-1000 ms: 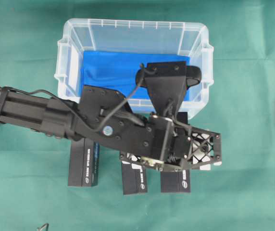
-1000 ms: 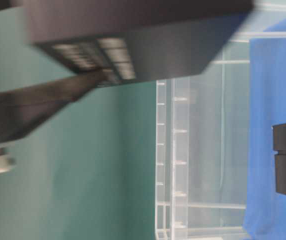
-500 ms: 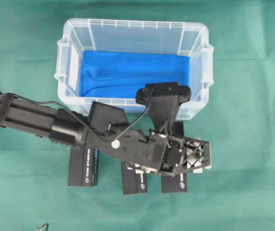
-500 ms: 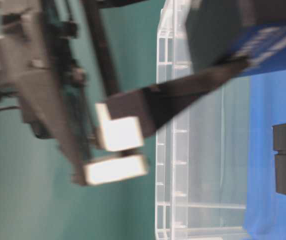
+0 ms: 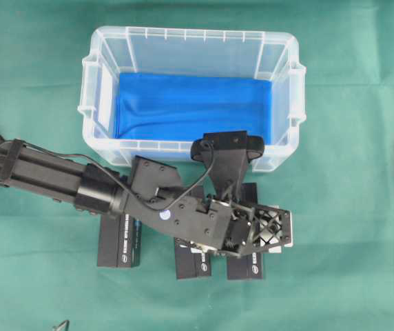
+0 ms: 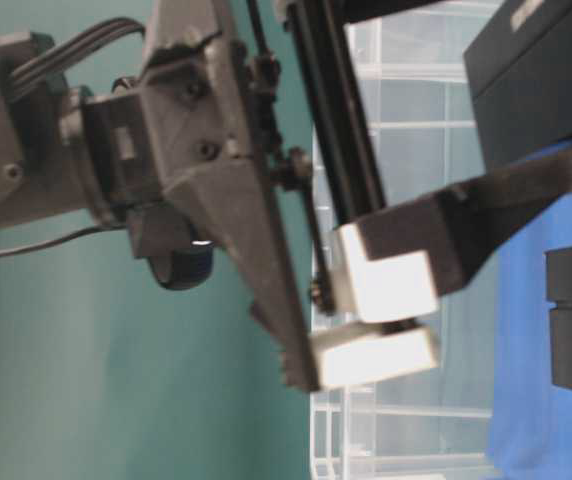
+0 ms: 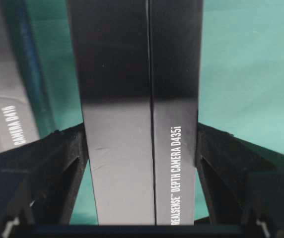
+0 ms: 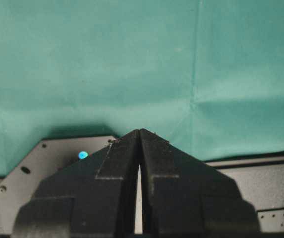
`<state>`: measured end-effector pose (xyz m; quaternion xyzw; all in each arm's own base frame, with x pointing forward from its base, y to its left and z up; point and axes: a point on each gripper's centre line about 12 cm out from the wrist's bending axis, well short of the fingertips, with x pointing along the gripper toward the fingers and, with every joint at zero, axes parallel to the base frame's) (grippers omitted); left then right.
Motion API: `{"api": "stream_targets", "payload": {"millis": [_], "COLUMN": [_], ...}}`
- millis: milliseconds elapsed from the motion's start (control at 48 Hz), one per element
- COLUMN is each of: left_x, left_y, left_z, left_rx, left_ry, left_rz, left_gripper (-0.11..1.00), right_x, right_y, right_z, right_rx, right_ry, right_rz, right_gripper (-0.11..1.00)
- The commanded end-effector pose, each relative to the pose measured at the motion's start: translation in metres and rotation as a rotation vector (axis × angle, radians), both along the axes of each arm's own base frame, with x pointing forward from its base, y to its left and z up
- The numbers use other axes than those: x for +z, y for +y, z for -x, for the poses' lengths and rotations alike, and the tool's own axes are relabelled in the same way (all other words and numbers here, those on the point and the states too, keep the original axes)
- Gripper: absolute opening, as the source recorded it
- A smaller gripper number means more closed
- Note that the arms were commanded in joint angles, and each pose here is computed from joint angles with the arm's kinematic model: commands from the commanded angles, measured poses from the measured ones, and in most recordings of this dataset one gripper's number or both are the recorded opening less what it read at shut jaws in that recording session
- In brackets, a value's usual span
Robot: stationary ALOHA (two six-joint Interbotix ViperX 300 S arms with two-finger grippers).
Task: Take the box out of the case with the left arm.
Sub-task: 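Set the box upright on the cloth and open the left gripper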
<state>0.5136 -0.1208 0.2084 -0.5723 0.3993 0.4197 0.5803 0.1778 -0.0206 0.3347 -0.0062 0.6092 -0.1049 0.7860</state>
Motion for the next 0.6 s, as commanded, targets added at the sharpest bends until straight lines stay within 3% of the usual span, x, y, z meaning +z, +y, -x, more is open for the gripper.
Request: {"api": "stream_targets", "payload": {"millis": [0,583], "left_x": [0.015,-0.004], "left_y": [-0.004,-0.007], "left_z": [0.001,0.003], "left_rx": [-0.01,-0.026], "left_ry": [-0.041,-0.052], "left_rz": [0.018,0.035], "left_gripper": [0.63,0.63], "right_x": [0.004,0.003], "right_y": [0.0,0.0], "right_z": [-0.001,-0.002], "right_rx": [0.0,0.0], "right_ry": [-0.017,-0.016], "right_rz": [0.0,0.0], "right_gripper": [0.01,0.01]}}
